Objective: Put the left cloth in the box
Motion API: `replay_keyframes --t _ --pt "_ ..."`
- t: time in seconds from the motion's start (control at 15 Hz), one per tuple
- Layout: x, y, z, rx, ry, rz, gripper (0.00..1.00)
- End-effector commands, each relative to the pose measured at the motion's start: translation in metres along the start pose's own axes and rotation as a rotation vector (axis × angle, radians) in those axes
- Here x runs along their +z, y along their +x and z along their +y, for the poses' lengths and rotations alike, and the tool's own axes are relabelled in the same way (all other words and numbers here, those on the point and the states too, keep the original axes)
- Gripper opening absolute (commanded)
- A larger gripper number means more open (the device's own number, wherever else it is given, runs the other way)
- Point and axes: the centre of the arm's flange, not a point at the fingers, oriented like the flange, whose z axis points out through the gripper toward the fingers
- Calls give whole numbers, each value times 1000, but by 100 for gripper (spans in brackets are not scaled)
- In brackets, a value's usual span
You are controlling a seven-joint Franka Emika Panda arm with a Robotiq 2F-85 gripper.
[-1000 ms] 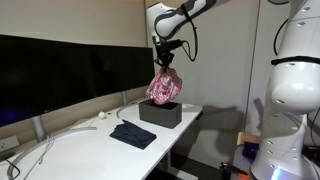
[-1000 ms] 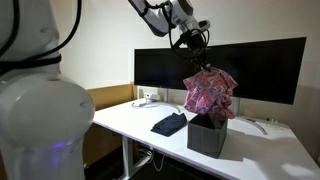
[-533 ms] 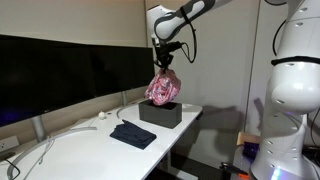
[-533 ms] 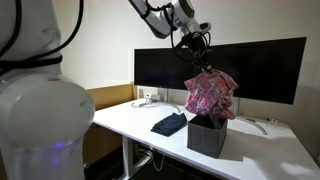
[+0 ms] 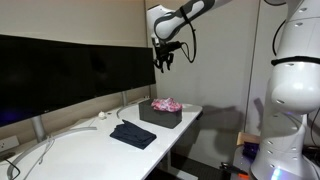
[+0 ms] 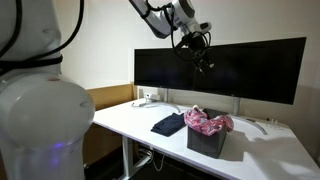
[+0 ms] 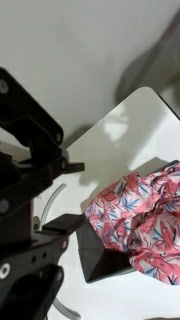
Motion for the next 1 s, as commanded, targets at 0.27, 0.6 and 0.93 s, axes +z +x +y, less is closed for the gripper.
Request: replay_keyframes --t 0.27,0.6,0.93 --pt "2 3 1 -13 1 13 99" --pt "-1 1 0 1 1 1 100" --pt "-1 1 0 1 1 1 100"
